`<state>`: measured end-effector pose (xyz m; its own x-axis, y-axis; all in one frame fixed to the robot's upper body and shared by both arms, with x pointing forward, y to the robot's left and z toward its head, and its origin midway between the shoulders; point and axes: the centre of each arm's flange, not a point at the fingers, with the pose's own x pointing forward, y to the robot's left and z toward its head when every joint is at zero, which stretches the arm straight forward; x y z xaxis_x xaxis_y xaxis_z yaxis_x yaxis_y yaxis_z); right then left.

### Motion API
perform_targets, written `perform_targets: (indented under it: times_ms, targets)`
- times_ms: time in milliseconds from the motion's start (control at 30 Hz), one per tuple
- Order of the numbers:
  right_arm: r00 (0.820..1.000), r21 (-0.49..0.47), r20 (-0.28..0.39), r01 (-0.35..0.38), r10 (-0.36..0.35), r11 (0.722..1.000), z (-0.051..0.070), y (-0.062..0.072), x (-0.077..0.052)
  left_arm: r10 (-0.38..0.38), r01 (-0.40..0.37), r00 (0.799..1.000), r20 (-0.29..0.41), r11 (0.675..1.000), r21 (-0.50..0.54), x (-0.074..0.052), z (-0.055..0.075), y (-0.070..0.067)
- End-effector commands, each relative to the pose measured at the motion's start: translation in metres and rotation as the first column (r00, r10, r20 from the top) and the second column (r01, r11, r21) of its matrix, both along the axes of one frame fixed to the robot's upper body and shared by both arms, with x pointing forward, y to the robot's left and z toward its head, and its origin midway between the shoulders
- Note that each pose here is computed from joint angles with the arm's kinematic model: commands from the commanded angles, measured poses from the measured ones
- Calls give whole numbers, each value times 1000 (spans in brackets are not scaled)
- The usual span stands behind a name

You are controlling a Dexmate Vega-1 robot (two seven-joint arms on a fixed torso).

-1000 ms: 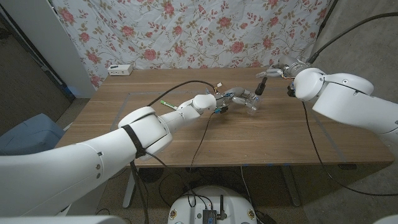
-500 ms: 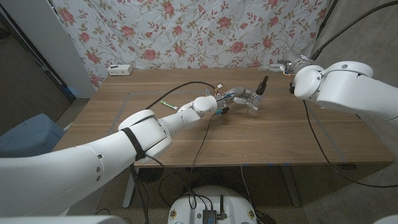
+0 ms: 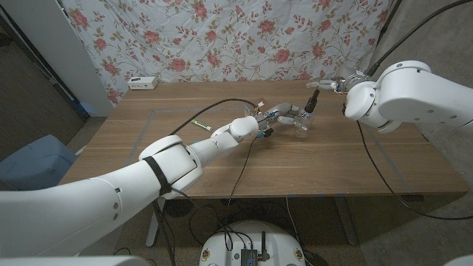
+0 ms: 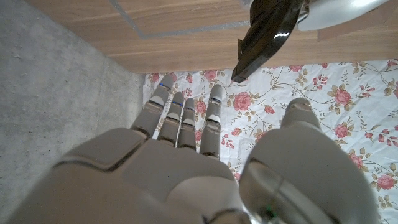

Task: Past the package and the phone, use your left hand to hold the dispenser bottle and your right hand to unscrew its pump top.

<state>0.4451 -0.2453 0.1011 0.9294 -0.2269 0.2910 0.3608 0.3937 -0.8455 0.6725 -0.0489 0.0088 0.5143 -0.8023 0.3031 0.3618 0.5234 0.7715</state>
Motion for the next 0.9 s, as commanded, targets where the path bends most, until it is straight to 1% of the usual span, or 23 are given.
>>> perform_targets:
  times_ms: [33, 267, 667, 900]
  targets:
    - [997, 22, -74, -9, 10, 1000, -13, 3, -3, 16, -15, 1000, 10, 999, -33, -1, -3, 0]
    - [997, 25, -73, -10, 12, 1000, -13, 4, -2, 22, -21, 1000, 9, 999, -31, 0, -2, -1]
    - [996, 3, -94, -4, 4, 1000, -12, 9, 8, 35, -35, 999, -17, 999, -24, 4, -2, -3]
    - [995, -17, -99, -1, -1, 1000, -10, 12, 11, 41, -41, 999, -23, 999, -23, 5, -2, -3]
